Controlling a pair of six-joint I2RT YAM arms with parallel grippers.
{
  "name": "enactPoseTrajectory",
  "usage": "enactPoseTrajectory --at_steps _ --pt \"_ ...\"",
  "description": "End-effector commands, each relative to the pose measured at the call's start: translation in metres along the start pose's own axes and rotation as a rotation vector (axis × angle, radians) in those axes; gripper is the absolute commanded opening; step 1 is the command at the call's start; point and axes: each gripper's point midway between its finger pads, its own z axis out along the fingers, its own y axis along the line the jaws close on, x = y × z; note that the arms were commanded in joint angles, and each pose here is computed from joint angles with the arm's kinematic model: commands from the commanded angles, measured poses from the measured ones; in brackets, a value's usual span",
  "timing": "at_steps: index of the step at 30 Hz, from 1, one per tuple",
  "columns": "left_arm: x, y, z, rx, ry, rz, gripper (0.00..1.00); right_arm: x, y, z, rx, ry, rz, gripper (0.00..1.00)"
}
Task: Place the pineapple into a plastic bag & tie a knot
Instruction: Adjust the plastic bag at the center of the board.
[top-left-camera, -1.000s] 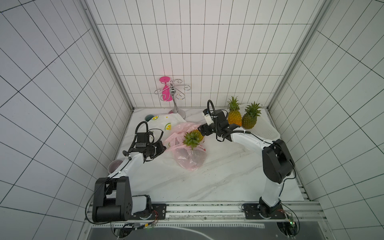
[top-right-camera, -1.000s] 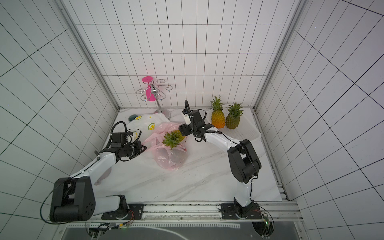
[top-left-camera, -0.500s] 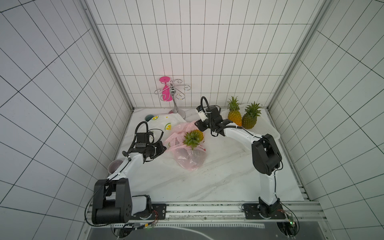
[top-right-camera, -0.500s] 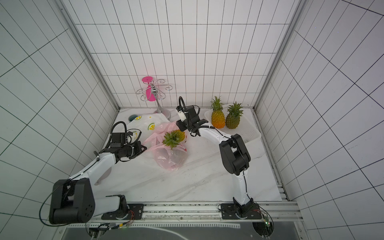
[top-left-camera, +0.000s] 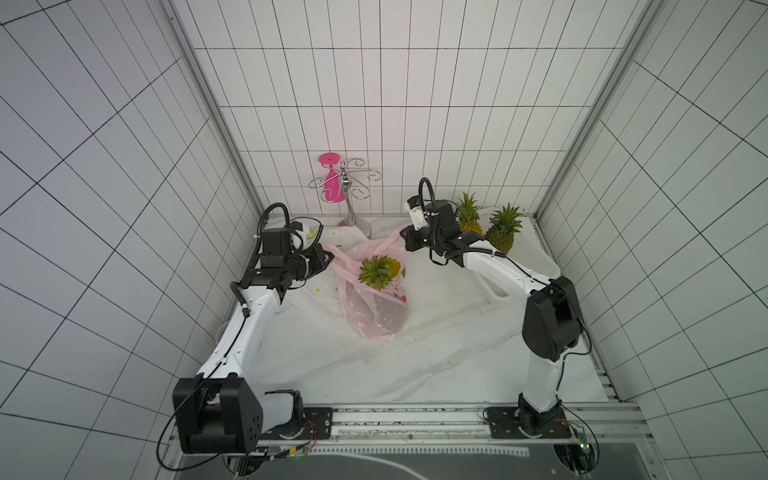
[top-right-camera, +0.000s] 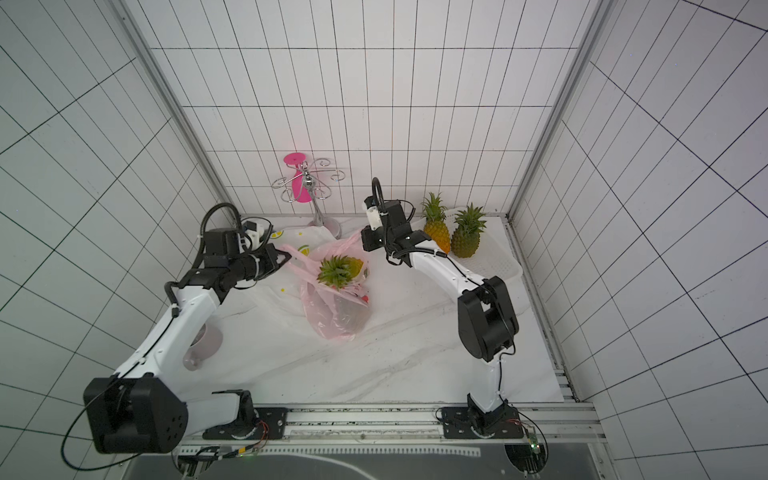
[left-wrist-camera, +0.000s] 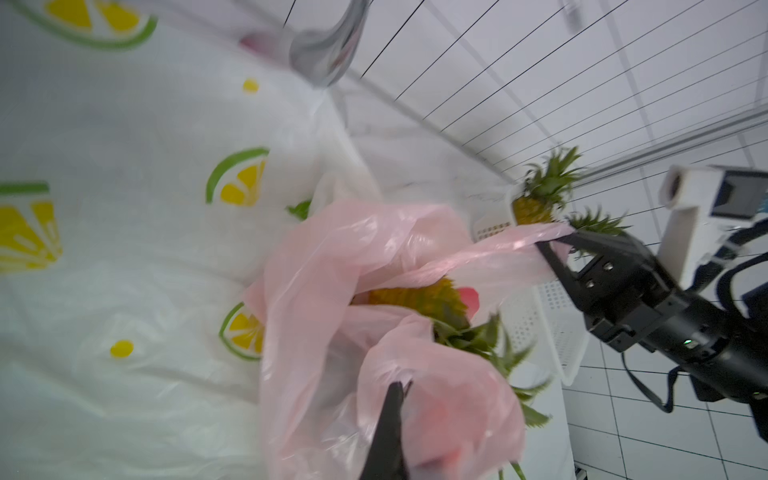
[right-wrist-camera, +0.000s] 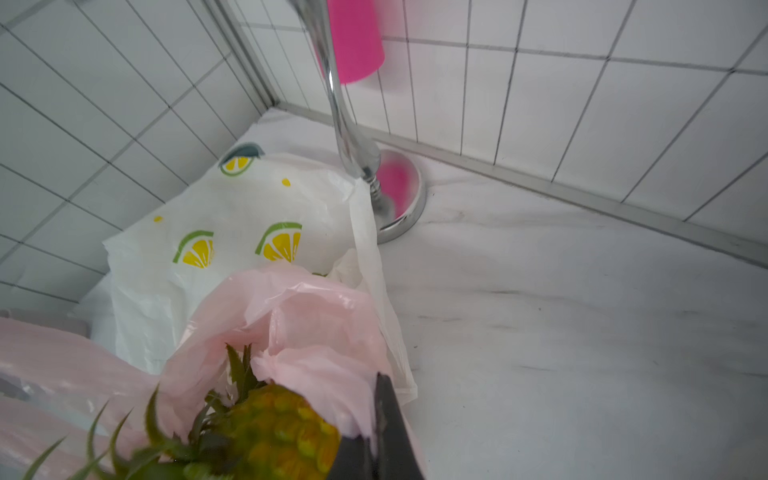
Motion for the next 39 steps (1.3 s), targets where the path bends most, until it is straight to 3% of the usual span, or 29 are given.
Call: enactPoseTrajectory --at_steps 1,4,8,12,15,21,26,29,31,39 --pt "-0.071 -0.086 -0.066 0.119 -0.260 0.135 0.00 -0.166 0.009 -0.137 -0.021 -0.435 0.084 0.00" --pt "-0.112 -0.136 -0.109 0.173 -0.390 0.197 0.00 -0.200 0.012 -0.197 -0.016 -0.540 0.096 0.00" --pt "-0.144 -0.171 -0.140 0.195 -0.482 0.242 0.00 -0.223 0.020 -0.257 -0.028 -0.638 0.102 0.00" --pt "-0.155 -0.179 -0.145 0.200 -0.504 0.254 0.00 -0.219 0.024 -0.277 -0.021 -0.646 0.096 0.00" --pt "-0.150 -0.169 -0.130 0.193 -0.459 0.243 0.00 -0.203 0.016 -0.276 0.015 -0.617 0.104 0.00" --pt "-0.087 -0.138 -0.076 0.215 -0.286 0.260 0.00 -0.120 0.003 -0.237 -0.020 -0.480 0.178 0.00" --pt "0.025 -0.095 0.014 0.192 0.014 0.256 0.00 0.014 -0.026 -0.155 -0.024 -0.208 0.296 0.00" --pt "0.057 -0.095 0.031 0.214 0.079 0.257 0.00 0.058 -0.027 -0.138 -0.048 -0.102 0.321 0.00" --pt "0.050 -0.104 0.026 0.226 0.041 0.270 0.00 0.050 -0.024 -0.148 -0.048 -0.136 0.296 0.00" --pt "-0.023 -0.178 -0.036 0.315 -0.193 0.391 0.00 -0.063 0.005 -0.222 -0.053 -0.367 0.152 0.00"
